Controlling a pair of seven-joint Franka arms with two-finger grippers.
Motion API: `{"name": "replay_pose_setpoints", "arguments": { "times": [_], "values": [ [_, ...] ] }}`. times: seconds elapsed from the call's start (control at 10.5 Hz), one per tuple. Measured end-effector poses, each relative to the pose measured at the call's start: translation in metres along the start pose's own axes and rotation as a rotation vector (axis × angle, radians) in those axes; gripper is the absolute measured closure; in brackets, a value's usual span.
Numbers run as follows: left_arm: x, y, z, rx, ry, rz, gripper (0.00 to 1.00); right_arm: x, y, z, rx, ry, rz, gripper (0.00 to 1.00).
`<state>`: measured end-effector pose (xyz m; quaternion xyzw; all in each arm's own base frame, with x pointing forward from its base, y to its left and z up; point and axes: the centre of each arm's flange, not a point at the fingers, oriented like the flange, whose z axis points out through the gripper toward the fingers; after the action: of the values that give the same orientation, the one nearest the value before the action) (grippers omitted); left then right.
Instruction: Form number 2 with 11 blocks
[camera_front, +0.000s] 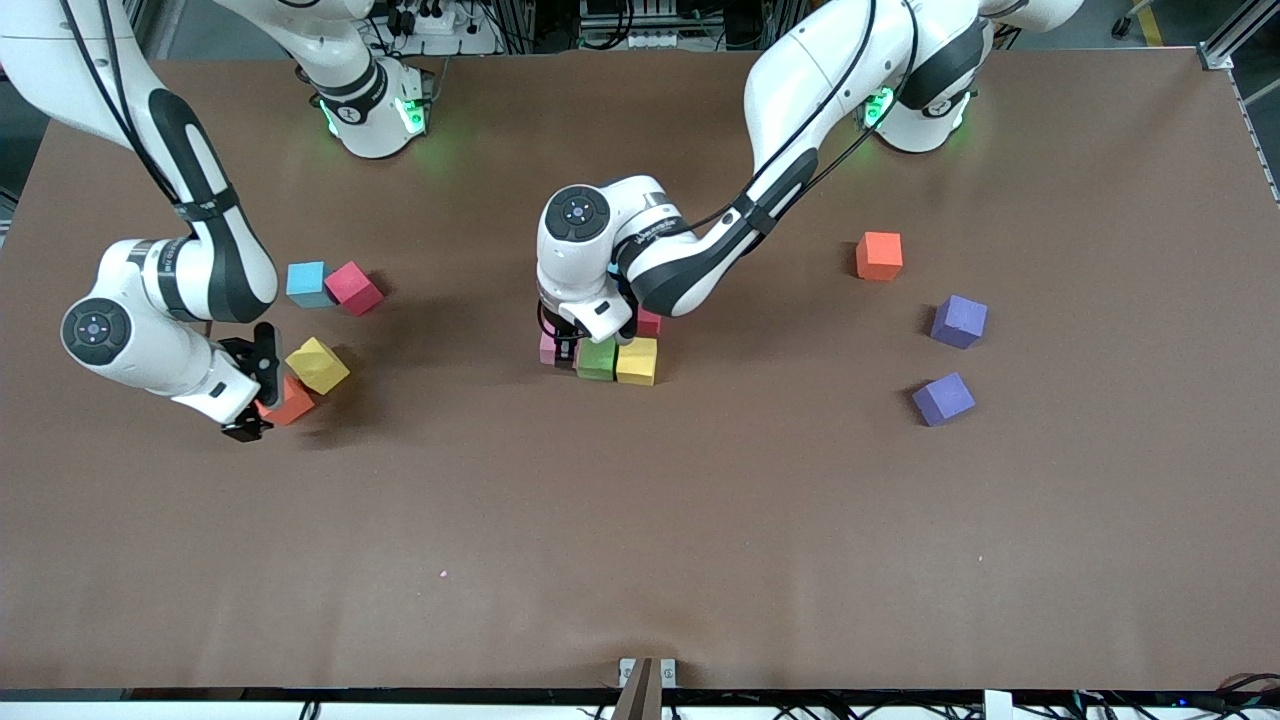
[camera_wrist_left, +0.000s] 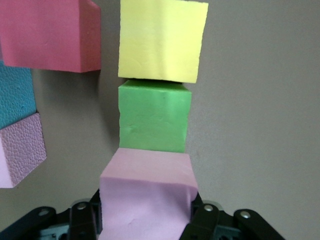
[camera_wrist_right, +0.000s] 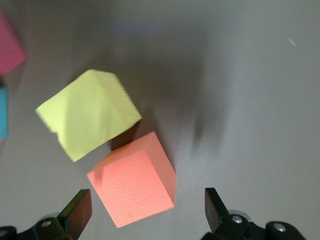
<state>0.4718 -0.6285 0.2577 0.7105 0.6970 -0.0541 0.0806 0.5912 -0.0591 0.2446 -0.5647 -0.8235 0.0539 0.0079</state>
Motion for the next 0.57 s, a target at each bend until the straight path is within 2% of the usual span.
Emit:
{"name": "replay_pose_setpoints", "arguments": {
  "times": [0.1, 0.19, 0.38, 0.57],
  "values": [
    [-0.001, -0.001, 0.001, -0.001, -0.002, -0.002, 0.38, 0.002, 0.001, 0.001, -0.002, 0.001, -0.103, 0.00],
    [-0.002, -0.001, 0.001, -0.002, -0.005, -0.003, 0.38, 0.002, 0.003, 0.002, -0.012, -0.003, -0.146, 0.00],
    [-0.005, -0.001, 0.001, -0.005, -0.009, -0.005, 0.38, -0.001, 0.003, 0.003, -0.029, -0.011, -0.187, 0.00],
    [-0.006, 0.000, 0.000, -0.010, -0.014, -0.007, 0.38, -0.013, -0.008, 0.012, -0.014, -0.001, -0.207, 0.00]
  ]
}}
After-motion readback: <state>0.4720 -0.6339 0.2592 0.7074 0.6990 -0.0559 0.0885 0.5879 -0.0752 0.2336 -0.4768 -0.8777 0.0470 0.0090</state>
